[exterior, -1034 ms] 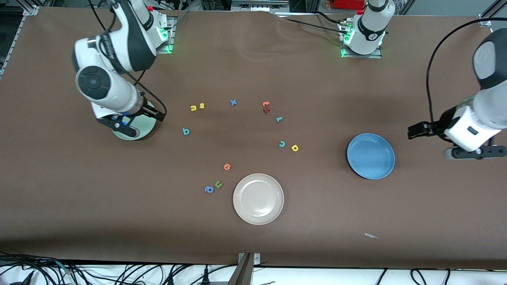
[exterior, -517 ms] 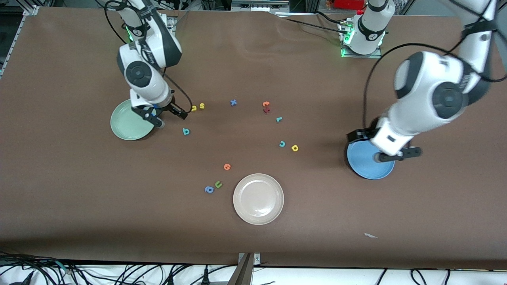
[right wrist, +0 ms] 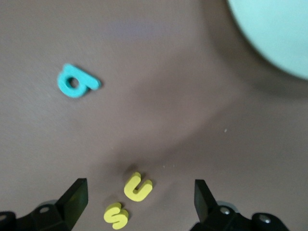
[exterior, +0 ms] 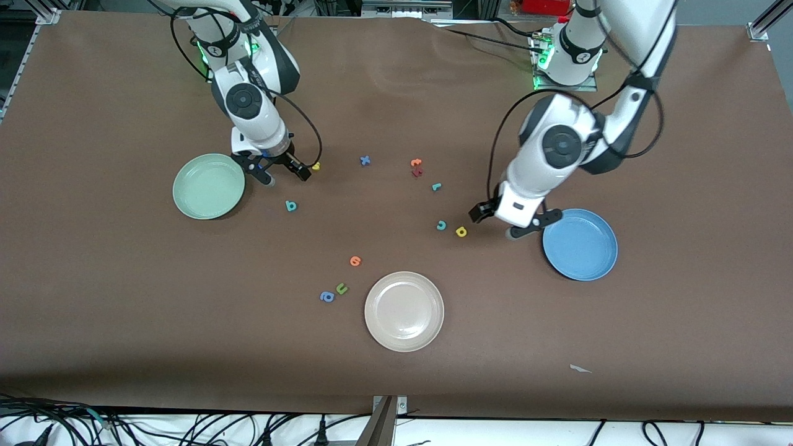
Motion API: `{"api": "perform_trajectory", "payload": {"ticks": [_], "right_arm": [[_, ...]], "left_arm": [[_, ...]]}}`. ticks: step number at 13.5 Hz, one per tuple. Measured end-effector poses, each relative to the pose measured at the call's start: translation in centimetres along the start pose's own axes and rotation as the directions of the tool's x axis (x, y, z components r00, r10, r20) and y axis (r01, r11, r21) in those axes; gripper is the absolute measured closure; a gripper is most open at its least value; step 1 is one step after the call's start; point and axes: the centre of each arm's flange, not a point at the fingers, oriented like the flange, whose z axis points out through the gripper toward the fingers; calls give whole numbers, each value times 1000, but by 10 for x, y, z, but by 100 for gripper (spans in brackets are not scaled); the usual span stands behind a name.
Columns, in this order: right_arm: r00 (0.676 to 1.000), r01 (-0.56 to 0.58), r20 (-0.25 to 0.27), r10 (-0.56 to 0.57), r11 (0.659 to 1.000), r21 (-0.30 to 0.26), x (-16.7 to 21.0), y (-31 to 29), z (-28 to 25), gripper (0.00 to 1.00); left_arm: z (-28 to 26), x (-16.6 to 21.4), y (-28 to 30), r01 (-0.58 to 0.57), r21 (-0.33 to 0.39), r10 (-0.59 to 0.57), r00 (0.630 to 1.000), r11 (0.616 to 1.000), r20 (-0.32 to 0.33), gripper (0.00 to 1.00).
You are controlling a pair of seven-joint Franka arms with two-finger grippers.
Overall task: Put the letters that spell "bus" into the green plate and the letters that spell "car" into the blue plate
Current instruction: 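Grasp the yellow u with the right gripper while the left grasps a yellow letter, then carry the yellow u onto the green plate and open the right gripper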
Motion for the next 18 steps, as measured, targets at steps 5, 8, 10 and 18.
{"api": "perform_trajectory", "payload": {"ticks": [5, 8, 10, 18], "right_arm": [[1000, -28, 10, 28, 999, 18, -14, -3, 24, 3], [1000, -29, 12, 29, 999, 17, -15, -3, 26, 15], [1000, -27, 9, 27, 999, 26, -16, -5, 24, 33], [1000, -25, 7, 25, 999, 26, -15, -6, 18, 70]], "left_arm": [[68, -7, 29, 136, 26, -136, 991, 990, -3, 0], [90, 2, 34, 170, 33, -171, 985, 985, 12, 0], [99, 1, 33, 176, 44, -177, 984, 983, 20, 2], [109, -5, 34, 214, 57, -216, 976, 975, 26, 38]]}}
